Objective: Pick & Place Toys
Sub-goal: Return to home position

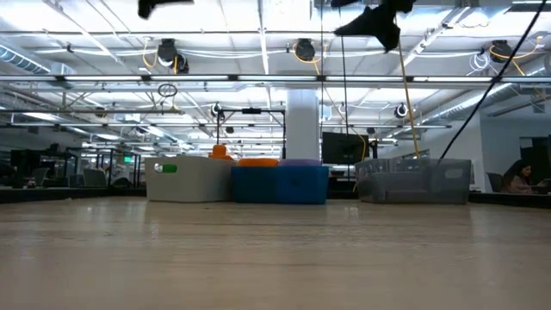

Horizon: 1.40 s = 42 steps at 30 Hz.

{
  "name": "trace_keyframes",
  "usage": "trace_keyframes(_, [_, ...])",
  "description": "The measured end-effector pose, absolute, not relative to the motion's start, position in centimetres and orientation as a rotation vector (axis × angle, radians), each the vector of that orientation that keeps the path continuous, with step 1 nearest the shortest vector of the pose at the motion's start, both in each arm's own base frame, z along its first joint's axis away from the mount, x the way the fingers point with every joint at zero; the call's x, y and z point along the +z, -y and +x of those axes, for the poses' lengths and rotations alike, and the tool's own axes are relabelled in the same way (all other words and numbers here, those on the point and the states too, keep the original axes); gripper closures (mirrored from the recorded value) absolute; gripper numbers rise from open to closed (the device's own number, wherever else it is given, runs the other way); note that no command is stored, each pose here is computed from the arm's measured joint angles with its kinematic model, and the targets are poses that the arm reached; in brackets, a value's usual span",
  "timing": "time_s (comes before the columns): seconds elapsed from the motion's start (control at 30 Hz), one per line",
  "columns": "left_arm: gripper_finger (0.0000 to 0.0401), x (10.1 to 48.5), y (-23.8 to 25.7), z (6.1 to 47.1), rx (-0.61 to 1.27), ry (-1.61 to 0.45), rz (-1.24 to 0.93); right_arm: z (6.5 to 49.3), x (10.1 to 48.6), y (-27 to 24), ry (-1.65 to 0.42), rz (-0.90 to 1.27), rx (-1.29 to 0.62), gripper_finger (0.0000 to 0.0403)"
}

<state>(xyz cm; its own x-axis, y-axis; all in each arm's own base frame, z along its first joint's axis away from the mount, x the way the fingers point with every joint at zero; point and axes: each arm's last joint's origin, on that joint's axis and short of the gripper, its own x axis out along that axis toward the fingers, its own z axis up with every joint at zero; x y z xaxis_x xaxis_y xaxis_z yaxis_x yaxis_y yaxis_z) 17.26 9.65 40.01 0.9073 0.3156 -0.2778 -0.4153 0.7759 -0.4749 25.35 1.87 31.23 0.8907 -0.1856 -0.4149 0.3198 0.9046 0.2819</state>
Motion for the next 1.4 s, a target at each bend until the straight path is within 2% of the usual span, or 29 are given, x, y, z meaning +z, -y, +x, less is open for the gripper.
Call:
trace_keyframes(0.13, [0.013,42.6,-6.8,14.3,0.31,-0.043,-0.414,24.1,33.1,-1.0,-0.318,0.387,-0.152,0.0187])
trace_keyframes(0.3, [0.013,44.3,-4.0,10.9,0.199,0.081,-0.344,22.3,35.9,-0.6,-0.13,0.321,-0.107,0.0229])
trace_keyframes(0.53, [0.013,43.1,-1.9,8.3,0.095,0.14,-0.332,18.8,38.2,-0.5,0.019,0.243,-0.081,0.0283])
trace_keyframes(0.8, [0.013,38.6,-1.5,8.1,0.063,0.295,-0.371,14.7,34.6,-0.3,0.16,0.321,-0.06,0.0352])
trace_keyframes(0.93, [0.0134,36.6,-1.5,7.8,0.094,0.292,-0.402,13.1,32.4,-0.2,0.188,0.355,-0.057,0.0393])
trace_keyframes(1.1, [0.0187,35.4,-1.4,7.0,0.095,0.301,-0.405,12.1,30.1,-0.2,0.178,0.295,-0.061,0.0393])
trace_keyframes(1.4, [0.0349,33.5,-1.4,7.2,0.114,0.26,-0.319,12.0,26.6,-0.2,0.116,0.247,-0.069,0.0402])
